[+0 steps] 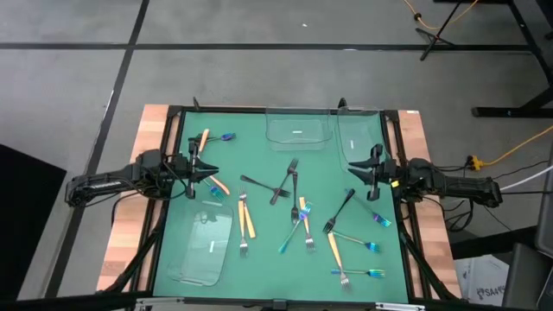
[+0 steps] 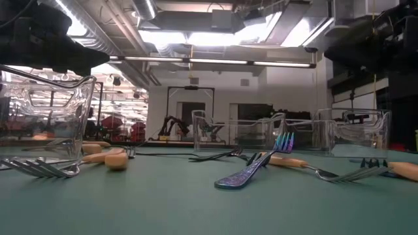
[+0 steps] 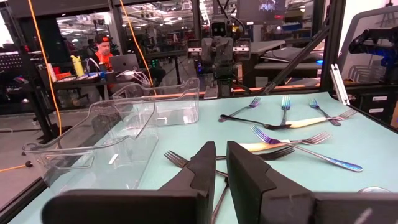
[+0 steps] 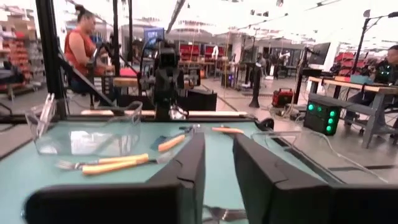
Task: Sort silverware by color (type)
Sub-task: Put the black fork into the top left transparent bin
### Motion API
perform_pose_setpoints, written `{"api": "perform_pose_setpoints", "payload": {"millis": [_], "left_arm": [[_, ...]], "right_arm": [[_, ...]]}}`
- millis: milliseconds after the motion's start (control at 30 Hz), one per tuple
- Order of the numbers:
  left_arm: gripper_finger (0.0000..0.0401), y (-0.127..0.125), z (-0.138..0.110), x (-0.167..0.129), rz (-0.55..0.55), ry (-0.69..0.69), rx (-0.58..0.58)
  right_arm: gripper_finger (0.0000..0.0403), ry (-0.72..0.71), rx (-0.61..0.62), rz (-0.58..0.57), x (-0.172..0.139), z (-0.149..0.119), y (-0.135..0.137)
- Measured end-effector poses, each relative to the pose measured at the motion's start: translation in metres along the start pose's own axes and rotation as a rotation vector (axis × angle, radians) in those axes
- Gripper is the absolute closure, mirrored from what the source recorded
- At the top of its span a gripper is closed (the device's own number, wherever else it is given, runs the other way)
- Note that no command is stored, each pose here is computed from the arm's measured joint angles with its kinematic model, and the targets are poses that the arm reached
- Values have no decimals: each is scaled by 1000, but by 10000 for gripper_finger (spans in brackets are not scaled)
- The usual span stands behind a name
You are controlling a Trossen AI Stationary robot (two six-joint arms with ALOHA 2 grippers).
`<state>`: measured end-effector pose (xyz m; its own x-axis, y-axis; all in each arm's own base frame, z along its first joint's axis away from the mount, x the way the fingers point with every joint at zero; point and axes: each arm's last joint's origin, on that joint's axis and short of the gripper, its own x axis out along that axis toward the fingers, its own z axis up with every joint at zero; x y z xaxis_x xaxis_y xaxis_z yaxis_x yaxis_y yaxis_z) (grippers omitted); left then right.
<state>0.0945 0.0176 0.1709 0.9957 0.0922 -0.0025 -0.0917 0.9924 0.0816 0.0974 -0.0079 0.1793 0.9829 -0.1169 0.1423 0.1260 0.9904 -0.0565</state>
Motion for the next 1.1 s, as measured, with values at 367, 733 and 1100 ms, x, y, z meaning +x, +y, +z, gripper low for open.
{"api": "perform_pose_setpoints", "payload": {"millis": [367,733,1100], "left_arm": [[368,0,0,0,0,0,0],[368,0,0,0,0,0,0],[368,0,0,0,1,-2,0]], "right_arm": [[178,-118,5,-37,-2,23,-2],[169,88,-74,24,10,83,-4],[168,438,-215,138,49,132,-4]]}}
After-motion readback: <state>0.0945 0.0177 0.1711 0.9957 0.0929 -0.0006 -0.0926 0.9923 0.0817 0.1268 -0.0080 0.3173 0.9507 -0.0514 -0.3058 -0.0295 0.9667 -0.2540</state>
